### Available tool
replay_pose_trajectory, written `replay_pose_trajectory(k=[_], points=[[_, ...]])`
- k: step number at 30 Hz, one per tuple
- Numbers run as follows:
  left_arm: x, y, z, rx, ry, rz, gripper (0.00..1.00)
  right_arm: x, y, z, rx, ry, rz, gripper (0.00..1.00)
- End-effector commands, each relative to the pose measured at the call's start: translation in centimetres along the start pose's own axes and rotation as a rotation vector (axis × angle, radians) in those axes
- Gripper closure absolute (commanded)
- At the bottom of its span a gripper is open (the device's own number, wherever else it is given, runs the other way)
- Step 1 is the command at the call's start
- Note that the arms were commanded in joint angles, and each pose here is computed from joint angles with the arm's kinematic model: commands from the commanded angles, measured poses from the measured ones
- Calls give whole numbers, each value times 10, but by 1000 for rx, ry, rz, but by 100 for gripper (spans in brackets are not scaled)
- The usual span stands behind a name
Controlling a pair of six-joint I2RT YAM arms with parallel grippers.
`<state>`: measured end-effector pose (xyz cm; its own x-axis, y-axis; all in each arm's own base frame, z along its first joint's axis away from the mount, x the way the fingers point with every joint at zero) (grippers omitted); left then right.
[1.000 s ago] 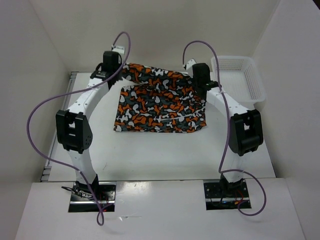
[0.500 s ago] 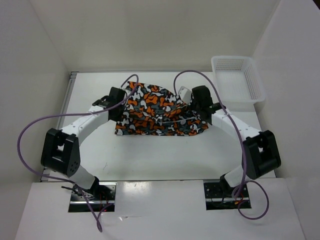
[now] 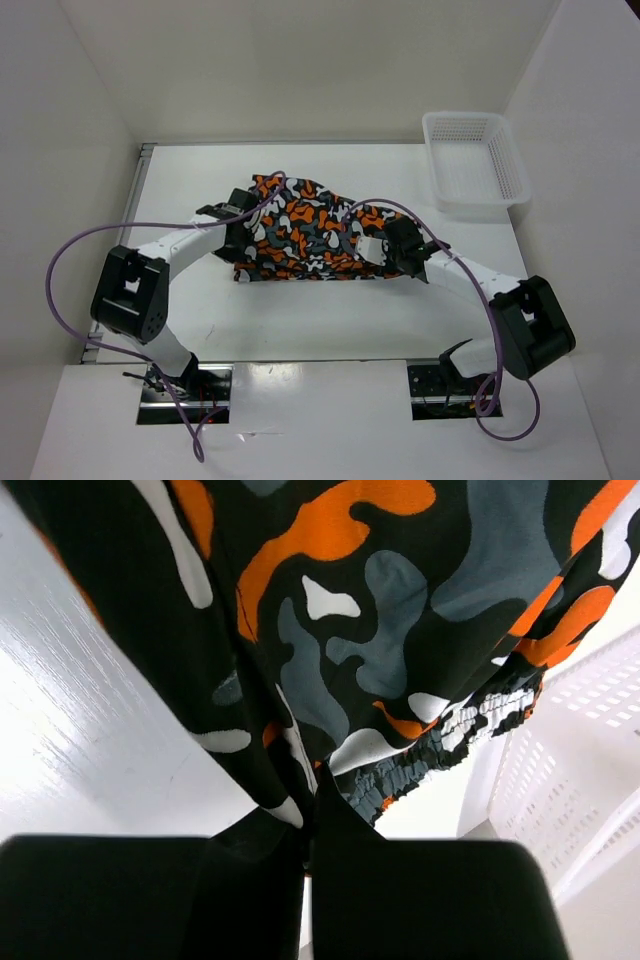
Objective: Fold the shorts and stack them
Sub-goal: Fold the shorts
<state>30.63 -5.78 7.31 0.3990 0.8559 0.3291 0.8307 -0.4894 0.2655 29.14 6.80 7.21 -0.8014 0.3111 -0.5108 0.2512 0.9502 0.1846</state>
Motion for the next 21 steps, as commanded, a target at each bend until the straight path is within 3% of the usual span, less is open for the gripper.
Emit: replay_pose_trajectory(k=[1,4,5,7,9,10,13,15,18,21], points=[[1,3,-26,-21,-46,0,100,-7,3,-8,-19,-32,-29,99],[-23,-10,-43,8,-175,38,97,-4,1,-6,-13,-25,-31,80],[-32,-27,-40,52,-188,66,96,-4,1,-6,-13,-25,-31,64],[-44,-45,-45,89,-215,108,85,-5,2,-9,-8,-19,-15,42],[-45,-63,-46,148,-223,118,77,-24,20,-25,-76,-57,95,31],[-40,-66,-49,149,-220,102,70,-26,27,-33,-99,-41,133,29],[-21,-66,-63,124,-235,7,66,-66,62,-77,-293,-50,347,26],[-11,-51,-71,50,-236,-44,62,-71,72,-90,-357,-21,478,26],[23,-3,-72,-119,-170,-136,56,-63,82,-86,-373,69,600,35],[37,30,-69,-196,-206,-184,54,-66,91,-81,-391,83,677,55]])
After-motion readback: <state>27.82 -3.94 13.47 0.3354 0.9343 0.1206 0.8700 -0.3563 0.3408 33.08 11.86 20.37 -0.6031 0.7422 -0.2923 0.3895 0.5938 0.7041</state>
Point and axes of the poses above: each gripper's point midway between its finger pads, its own z axis out along the fingers, its own x axis along the line the jaws close on, y = z × x, the point moved 2 cm from there along -z, back along the fingers, and after that the axes turned 7 degrees about z, right-handed, at the moved point
